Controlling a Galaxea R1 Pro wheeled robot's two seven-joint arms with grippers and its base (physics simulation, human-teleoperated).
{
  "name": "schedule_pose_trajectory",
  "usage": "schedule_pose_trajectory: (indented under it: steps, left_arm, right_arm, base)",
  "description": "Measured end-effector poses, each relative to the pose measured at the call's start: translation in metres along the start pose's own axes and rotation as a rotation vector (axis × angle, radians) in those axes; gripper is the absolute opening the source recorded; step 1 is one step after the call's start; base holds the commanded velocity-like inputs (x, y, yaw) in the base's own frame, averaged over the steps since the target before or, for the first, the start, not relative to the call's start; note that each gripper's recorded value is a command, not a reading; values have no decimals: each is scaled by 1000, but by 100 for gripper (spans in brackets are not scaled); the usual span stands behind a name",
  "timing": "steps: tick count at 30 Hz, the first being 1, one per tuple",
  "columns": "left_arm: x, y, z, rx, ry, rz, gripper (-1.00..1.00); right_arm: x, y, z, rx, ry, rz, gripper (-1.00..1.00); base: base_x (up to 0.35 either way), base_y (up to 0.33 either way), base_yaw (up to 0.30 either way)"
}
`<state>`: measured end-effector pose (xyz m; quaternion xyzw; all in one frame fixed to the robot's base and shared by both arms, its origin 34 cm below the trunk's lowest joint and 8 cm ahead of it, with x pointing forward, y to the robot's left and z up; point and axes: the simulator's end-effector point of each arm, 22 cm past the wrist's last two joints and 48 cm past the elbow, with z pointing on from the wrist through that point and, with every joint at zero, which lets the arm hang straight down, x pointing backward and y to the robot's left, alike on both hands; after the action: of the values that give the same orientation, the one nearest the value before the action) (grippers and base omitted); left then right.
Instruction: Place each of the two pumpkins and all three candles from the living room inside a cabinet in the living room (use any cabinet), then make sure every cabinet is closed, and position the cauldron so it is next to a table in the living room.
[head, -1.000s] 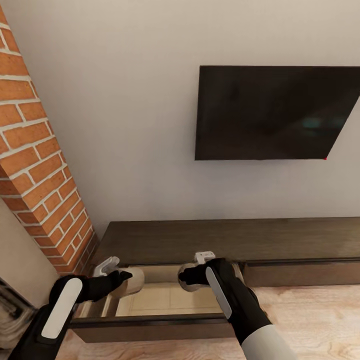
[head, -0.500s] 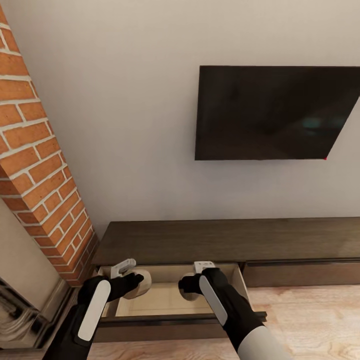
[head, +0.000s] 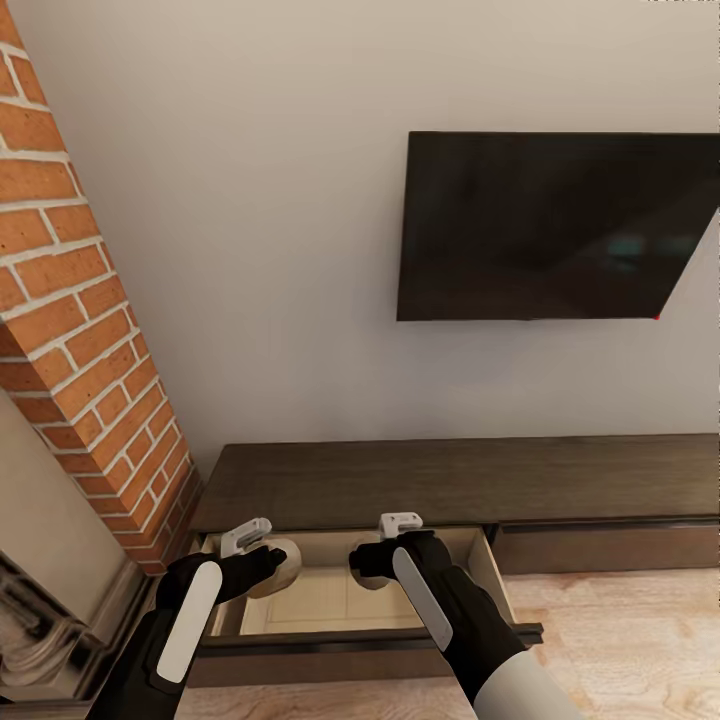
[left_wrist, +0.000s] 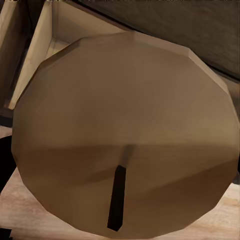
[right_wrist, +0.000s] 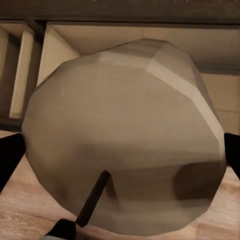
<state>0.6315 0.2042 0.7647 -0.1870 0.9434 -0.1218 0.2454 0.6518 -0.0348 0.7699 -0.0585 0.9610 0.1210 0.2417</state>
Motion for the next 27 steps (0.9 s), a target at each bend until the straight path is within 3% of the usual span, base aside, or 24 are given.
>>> schedule_pose_trajectory:
  steps: [9,27]
  left_arm:
    - [-3,1,-3,-1,-8,4,-100]
    - [-4,1,-3,0,-9,2,-100]
  right_arm:
    - [-2,6,-3,-25,-2,19,-100]
    - [-2,8,-4,-29,-2,21,-100]
  base:
    - [42,73,-161]
    - [28,81,-5]
